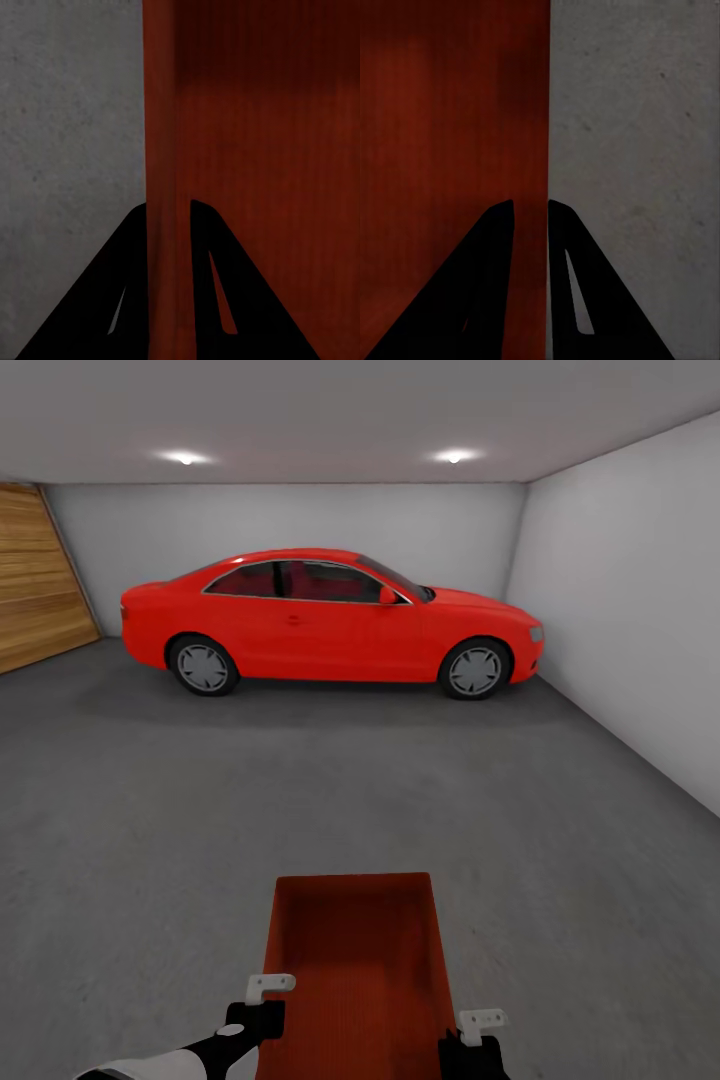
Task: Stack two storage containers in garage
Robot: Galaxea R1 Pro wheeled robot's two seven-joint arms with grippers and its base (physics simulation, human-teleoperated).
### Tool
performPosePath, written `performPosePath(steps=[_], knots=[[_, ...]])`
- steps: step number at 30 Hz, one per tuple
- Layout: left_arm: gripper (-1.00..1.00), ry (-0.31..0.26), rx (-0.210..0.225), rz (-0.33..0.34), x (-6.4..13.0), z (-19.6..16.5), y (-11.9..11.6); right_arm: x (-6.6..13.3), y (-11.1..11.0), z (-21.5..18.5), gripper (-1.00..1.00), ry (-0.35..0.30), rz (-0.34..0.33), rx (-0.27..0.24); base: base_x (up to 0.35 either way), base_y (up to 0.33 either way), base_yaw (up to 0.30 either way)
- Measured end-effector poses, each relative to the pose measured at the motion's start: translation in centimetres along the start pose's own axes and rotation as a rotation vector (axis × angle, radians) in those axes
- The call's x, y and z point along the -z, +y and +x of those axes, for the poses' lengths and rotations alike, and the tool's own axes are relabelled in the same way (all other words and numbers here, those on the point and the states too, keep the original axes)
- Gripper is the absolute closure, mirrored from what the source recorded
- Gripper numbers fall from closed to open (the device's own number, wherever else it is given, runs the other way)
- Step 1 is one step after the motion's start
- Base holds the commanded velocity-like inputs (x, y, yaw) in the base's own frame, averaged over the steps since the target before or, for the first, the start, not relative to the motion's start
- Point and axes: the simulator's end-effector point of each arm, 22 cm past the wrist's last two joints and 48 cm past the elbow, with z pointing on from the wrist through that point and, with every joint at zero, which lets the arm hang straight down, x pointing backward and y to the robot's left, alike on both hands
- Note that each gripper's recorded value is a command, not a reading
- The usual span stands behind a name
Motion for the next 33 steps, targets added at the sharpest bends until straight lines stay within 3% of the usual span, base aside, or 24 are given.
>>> performPosePath(steps=[33], knots=[[1.0, 0.0, -0.001, 0.0, 0.0, -0.02, -0.01, 0.0, -0.01, 0.01, 1.0, 0.0, 0.0, 0.0, 0.326, 0.0, 0.0]])
